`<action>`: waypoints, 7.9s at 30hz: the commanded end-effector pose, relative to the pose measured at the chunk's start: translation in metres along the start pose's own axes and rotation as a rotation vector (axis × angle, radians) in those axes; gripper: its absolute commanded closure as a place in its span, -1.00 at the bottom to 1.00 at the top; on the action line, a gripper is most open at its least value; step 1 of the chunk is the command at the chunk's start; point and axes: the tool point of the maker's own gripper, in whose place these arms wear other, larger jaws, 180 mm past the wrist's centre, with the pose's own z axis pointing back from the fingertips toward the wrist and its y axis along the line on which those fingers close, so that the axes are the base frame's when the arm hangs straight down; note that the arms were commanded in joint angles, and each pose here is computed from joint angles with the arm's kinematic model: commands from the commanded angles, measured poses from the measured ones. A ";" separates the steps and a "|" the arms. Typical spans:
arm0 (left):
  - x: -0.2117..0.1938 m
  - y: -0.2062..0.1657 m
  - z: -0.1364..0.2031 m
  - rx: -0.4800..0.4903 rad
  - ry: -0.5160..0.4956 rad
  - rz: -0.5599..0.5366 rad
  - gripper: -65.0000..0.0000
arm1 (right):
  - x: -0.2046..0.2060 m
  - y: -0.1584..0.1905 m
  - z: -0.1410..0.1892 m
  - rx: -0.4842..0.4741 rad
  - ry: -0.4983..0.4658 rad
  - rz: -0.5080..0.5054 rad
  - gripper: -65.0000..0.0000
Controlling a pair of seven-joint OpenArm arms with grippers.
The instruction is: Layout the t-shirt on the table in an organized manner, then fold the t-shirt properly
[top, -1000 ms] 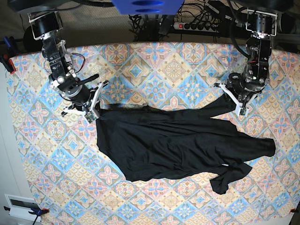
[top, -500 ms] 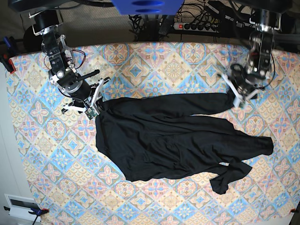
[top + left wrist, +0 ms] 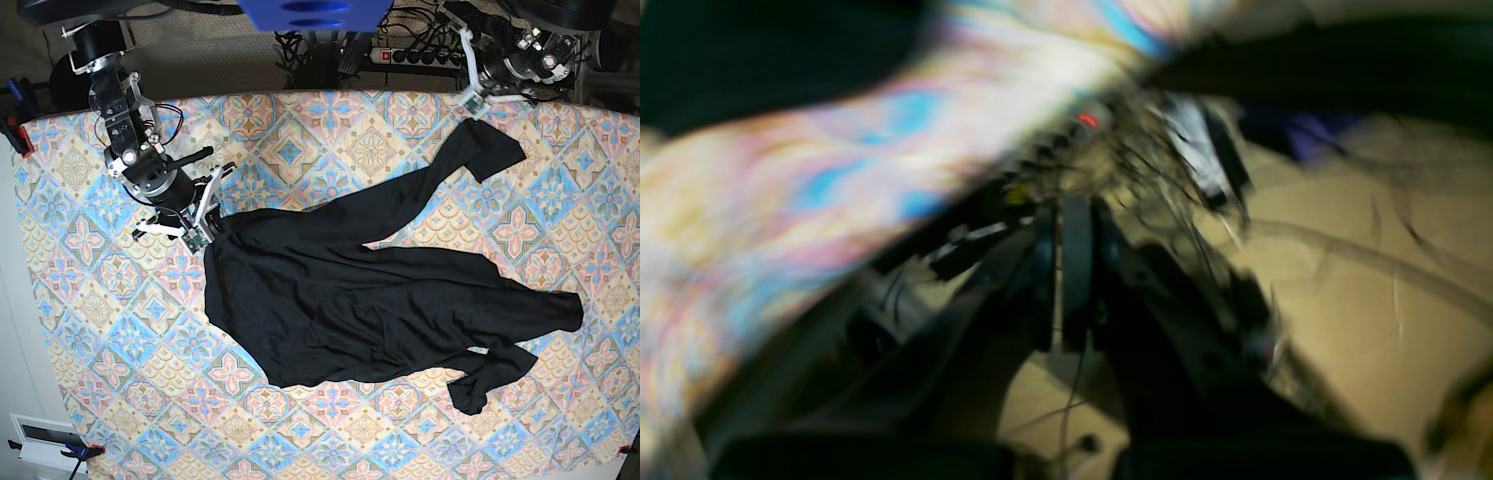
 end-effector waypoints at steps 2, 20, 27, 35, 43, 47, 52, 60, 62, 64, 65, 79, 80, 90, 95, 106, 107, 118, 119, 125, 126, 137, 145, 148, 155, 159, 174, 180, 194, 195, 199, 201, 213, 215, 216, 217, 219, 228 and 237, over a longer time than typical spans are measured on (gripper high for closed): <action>-0.010 -0.003 0.005 -0.011 0.040 -0.048 1.00 | 0.013 -0.009 0.002 -0.020 -0.039 0.010 0.65; 0.094 0.107 0.049 0.284 -0.423 0.341 0.99 | 0.054 -0.083 -0.048 -0.138 -0.072 -0.118 0.64; 0.107 0.131 0.056 0.328 -0.433 0.459 0.64 | 0.023 -0.100 -0.069 -0.150 0.031 -0.177 0.24; 0.119 0.139 0.060 0.334 -0.466 0.493 0.46 | 0.033 -0.114 -0.086 -0.160 0.038 -0.222 0.15; 0.117 0.139 0.055 0.325 -0.457 0.504 0.46 | 0.029 -0.105 -0.102 -0.137 0.040 -0.267 0.14; 0.116 0.140 0.055 0.328 -0.457 0.507 0.46 | 0.028 -0.115 -0.109 -0.149 0.038 -0.289 0.14; 0.116 0.140 0.055 0.328 -0.457 0.507 0.46 | 0.028 -0.108 -0.114 -0.137 0.028 -0.303 0.14; 0.116 0.140 0.055 0.326 -0.456 0.506 0.46 | 0.032 -0.105 -0.115 -0.132 0.020 -0.303 0.14; 0.116 0.139 0.055 0.325 -0.456 0.505 0.46 | 0.032 -0.105 -0.115 -0.132 0.020 -0.303 0.14; 0.116 0.139 0.055 0.325 -0.456 0.505 0.46 | 0.032 -0.105 -0.115 -0.132 0.018 -0.303 0.14; 0.116 0.139 0.055 0.325 -0.456 0.505 0.46 | 0.033 -0.105 -0.115 -0.133 0.017 -0.302 0.14; 0.116 0.139 0.054 0.326 -0.454 0.505 0.46 | 0.074 -0.089 -0.112 -0.104 -0.080 -0.284 0.14; 0.116 0.139 0.054 0.326 -0.454 0.505 0.46 | 0.074 -0.088 -0.113 -0.102 -0.081 -0.285 0.14; 0.116 0.140 0.054 0.326 -0.456 0.506 0.46 | 0.059 -0.058 -0.131 -0.042 -0.034 -0.231 0.14; 0.114 0.147 0.047 0.319 -0.442 0.532 0.46 | 0.049 -0.055 -0.135 -0.038 -0.026 -0.235 0.14; 0.106 0.151 0.037 0.305 -0.418 0.566 0.46 | 0.120 -0.054 -0.108 -0.039 -0.193 -0.158 0.15; 0.106 0.151 0.037 0.305 -0.418 0.566 0.46 | 0.126 -0.054 -0.105 -0.039 -0.204 -0.150 0.15; 0.106 0.151 0.037 0.304 -0.421 0.566 0.46 | 0.090 -0.056 -0.123 -0.040 -0.132 -0.191 0.15; 0.106 0.151 0.037 0.304 -0.421 0.566 0.46 | 0.080 -0.056 -0.127 -0.041 -0.112 -0.202 0.15; 0.107 0.151 0.038 0.303 -0.423 0.566 0.46 | 0.041 -0.056 -0.139 -0.044 -0.039 -0.243 0.15; 0.107 0.151 0.038 0.303 -0.423 0.566 0.46 | 0.041 -0.055 -0.139 -0.043 -0.038 -0.243 0.15; 0.107 0.151 0.038 0.303 -0.423 0.566 0.46 | 0.063 -0.012 -0.141 0.043 -0.065 -0.103 0.15; 0.107 0.151 0.038 0.303 -0.423 0.566 0.46 | 0.063 -0.015 -0.141 0.039 -0.065 -0.097 0.77; 0.107 0.151 0.038 0.303 -0.423 0.566 0.46 | 0.062 -0.030 -0.137 0.009 -0.071 -0.119 0.96; 0.107 0.151 0.038 0.303 -0.423 0.566 0.46 | 0.058 -0.081 -0.123 -0.091 -0.100 -0.234 1.00; 0.107 0.150 0.038 0.303 -0.423 0.564 0.46 | 0.040 -0.095 -0.114 -0.122 -0.080 -0.236 1.00; 0.118 0.159 0.044 0.315 -0.449 0.554 0.46 | 0.045 -0.148 -0.084 -0.228 -0.126 -0.252 0.76; 0.118 0.159 0.044 0.315 -0.449 0.554 0.46 | 0.044 -0.149 -0.084 -0.229 -0.125 -0.254 0.73; 0.117 0.158 0.044 0.315 -0.447 0.554 0.46 | 0.004 -0.148 -0.094 -0.229 -0.031 -0.302 0.62; 0.117 0.158 0.044 0.315 -0.447 0.554 0.46 | 0.004 -0.148 -0.094 -0.229 -0.031 -0.302 0.62; 0.117 0.158 0.044 0.315 -0.447 0.554 0.46 | 0.005 -0.148 -0.095 -0.228 -0.032 -0.300 0.63; 0.117 0.158 0.044 0.315 -0.447 0.554 0.46 | 0.005 -0.148 -0.095 -0.227 -0.031 -0.299 0.63; 0.117 0.158 0.044 0.315 -0.447 0.554 0.46 | 0.004 -0.166 -0.085 -0.269 -0.053 -0.341 1.00; 0.117 0.158 0.045 0.316 -0.447 0.554 0.46 | 0.005 -0.186 -0.073 -0.317 -0.083 -0.394 1.00; 0.117 0.159 0.045 0.317 -0.448 0.555 0.46 | 0.003 -0.194 -0.067 -0.338 -0.093 -0.416 1.00; 0.116 0.159 0.045 0.317 -0.446 0.556 0.46 | -0.003 -0.199 -0.062 -0.354 -0.094 -0.435 1.00; 0.116 0.159 0.045 0.318 -0.448 0.557 0.46 | -0.022 -0.203 -0.055 -0.377 -0.073 -0.460 1.00; 0.118 0.160 0.046 0.319 -0.453 0.554 0.46 | -0.039 -0.225 -0.034 -0.439 -0.072 -0.497 1.00; 0.119 0.159 0.045 0.316 -0.455 0.553 0.46 | 0.007 -0.205 -0.027 -0.401 -0.162 -0.365 0.54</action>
